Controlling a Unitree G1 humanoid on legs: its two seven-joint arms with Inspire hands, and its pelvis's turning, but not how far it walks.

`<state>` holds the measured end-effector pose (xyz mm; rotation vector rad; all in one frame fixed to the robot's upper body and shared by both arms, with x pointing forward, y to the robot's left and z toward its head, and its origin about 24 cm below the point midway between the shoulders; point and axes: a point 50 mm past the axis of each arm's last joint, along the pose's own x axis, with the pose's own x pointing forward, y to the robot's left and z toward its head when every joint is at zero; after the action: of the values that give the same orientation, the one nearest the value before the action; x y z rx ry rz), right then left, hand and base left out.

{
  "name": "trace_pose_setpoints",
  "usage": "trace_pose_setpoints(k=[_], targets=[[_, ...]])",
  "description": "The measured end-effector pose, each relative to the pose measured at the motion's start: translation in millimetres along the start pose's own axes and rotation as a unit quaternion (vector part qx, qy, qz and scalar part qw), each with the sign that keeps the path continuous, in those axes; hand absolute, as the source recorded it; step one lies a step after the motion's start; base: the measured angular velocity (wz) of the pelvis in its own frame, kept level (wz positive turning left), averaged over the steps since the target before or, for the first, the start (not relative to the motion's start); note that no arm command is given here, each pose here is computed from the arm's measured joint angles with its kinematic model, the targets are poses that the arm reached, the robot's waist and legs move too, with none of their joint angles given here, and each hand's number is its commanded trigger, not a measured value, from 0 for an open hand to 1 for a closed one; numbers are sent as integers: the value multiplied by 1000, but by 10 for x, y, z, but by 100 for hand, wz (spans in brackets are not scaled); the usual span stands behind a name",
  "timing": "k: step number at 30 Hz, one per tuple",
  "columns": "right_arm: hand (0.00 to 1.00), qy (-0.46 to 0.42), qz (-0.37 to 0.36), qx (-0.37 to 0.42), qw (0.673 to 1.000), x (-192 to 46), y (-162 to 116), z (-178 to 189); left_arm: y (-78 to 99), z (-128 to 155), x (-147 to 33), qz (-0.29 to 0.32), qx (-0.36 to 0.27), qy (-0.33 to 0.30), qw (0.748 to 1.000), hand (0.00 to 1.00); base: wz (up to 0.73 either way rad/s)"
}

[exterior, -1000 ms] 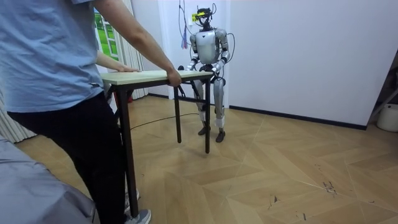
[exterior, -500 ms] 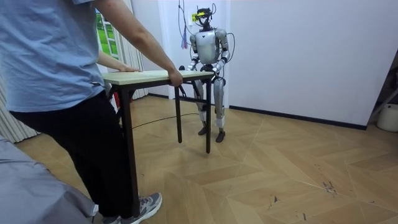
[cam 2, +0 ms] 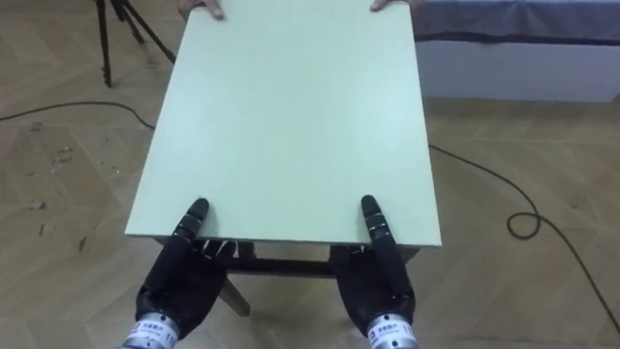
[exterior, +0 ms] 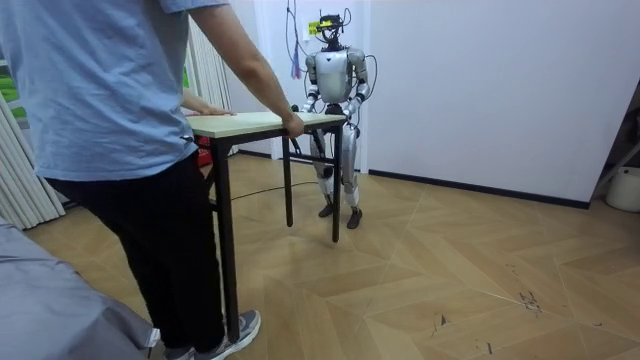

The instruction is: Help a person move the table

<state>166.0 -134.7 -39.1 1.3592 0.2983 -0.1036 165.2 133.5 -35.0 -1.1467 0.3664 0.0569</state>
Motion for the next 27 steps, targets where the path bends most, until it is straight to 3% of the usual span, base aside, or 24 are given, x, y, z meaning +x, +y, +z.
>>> trace_pose_setpoints(k=[3,6,13,18,27], targets=[[100,0,6,-10,1000,-11,-3,39,7,-21,-14,0,-5,3,1000,100,-21],[100,15,2,-21,1000,-39,-32,16,110,-78,-148,12,-26,-1,1000,100,-34],[100,5,17,-22,1000,-10,3,58,39,-35,-61,-6,-17,5,1000,100,31],[100,-14,33,-15,999,68,37,131,-64,-4,115,-30,1,12,999,100,12],[100,5,-6,-4,1000,-87,-152,114,90,-87,2,3,3,31,1000,100,22]])
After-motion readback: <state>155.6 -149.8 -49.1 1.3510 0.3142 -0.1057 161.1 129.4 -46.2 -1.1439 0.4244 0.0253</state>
